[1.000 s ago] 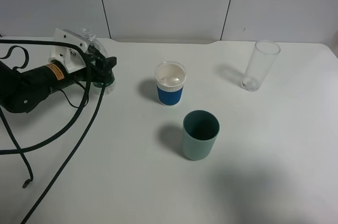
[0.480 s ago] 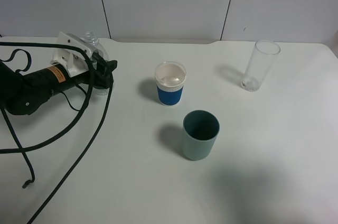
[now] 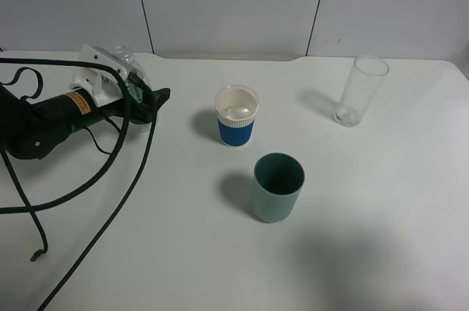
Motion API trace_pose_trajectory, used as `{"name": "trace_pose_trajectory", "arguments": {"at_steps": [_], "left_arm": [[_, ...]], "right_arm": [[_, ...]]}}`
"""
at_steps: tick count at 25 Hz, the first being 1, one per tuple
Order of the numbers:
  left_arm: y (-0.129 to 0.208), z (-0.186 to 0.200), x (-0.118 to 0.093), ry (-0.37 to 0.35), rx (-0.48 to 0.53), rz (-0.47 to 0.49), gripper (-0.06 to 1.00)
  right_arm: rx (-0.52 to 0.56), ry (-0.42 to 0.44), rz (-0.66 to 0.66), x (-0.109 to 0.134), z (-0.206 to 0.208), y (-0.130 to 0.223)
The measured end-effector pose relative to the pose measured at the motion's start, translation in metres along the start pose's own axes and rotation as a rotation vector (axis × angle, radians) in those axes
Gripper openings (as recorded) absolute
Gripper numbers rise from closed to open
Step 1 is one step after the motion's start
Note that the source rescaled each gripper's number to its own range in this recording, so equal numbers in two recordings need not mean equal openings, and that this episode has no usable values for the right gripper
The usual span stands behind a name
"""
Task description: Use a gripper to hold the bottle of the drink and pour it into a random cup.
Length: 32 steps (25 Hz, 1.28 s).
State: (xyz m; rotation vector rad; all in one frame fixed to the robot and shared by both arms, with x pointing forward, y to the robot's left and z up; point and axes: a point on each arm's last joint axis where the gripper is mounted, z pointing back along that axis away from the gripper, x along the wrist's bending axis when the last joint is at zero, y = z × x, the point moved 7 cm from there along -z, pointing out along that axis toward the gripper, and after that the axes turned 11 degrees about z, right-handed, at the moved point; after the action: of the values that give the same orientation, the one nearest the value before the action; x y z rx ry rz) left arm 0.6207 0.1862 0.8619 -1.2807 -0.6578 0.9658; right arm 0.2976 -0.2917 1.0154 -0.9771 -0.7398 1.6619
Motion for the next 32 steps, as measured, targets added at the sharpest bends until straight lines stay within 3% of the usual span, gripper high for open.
{"name": "trace_pose_trajectory", "arguments": {"at_steps": [8,22,32], "left_arm": [[-0.017,0.021,-0.006,-0.017,0.007,-0.007,1.00],[-0.033,0.100,-0.011,-0.168,0.045,0.019,1.00],[-0.066,0.133,-0.017,-0.214,0.026,0.101,1.00]], "right_arm": [[0.000,0.000,0.000,0.000,0.000,0.000],[0.000,0.000,0.000,0.000,0.000,0.000],[0.000,0.000,0.000,0.000,0.000,0.000]]}}
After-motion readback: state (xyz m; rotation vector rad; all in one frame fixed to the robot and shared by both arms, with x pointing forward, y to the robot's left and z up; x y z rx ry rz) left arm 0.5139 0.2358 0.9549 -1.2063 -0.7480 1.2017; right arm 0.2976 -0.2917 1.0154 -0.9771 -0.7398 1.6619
